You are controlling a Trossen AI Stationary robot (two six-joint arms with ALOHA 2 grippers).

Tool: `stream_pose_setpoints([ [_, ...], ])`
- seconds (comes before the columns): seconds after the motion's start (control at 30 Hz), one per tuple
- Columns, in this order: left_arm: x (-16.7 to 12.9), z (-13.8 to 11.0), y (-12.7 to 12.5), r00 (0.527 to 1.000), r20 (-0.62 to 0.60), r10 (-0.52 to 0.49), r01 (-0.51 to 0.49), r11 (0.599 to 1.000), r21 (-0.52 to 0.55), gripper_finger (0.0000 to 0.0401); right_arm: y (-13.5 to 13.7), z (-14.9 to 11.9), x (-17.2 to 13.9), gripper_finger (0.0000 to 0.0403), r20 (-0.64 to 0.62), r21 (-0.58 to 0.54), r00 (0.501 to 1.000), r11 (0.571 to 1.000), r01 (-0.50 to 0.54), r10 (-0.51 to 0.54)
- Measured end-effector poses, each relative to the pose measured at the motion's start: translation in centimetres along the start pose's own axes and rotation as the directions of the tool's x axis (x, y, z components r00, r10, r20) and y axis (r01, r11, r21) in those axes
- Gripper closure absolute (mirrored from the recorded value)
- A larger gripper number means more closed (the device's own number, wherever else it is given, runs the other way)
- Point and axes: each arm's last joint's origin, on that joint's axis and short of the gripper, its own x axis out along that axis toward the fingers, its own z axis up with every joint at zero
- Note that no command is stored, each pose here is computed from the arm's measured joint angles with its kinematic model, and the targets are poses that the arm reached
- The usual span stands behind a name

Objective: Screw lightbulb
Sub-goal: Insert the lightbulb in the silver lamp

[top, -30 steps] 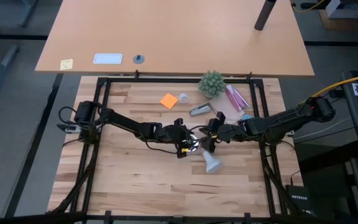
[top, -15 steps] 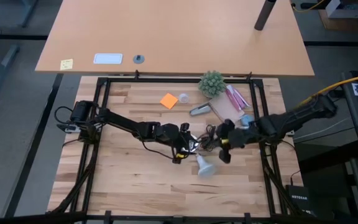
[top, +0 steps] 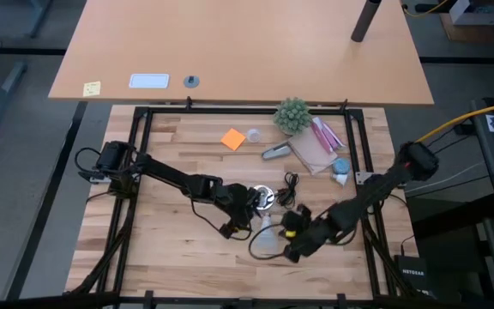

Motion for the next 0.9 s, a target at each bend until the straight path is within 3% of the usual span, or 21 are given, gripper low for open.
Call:
stream_pose_setpoints([
  [0.2, 0.1, 0.6, -1.7, 0.998, -0.013, -0.058, 0.059, 0.998, 0.020, 0.0162, 0.9, -1.0, 3.4, 0.0397, 0.019, 0.013, 0.999, 0.999, -0.030, 0.030],
  [0.53, 0.6, 1.2, -3.9, 0.997, -0.034, -0.074, 0.072, 0.996, -0.060, 0.0162, 0.3, -0.7, 4.0, 0.0397, 0.111, 0.023, 0.992, 0.998, 0.065, -0.067],
  [0.9, 0.8, 1.3, -4.2, 0.995, -0.089, 0.048, -0.060, 0.989, -0.134, 0.0162, -0.6, 0.5, 4.5, 0.0397, 0.135, 0.025, 0.986, 0.995, 0.095, -0.098],
])
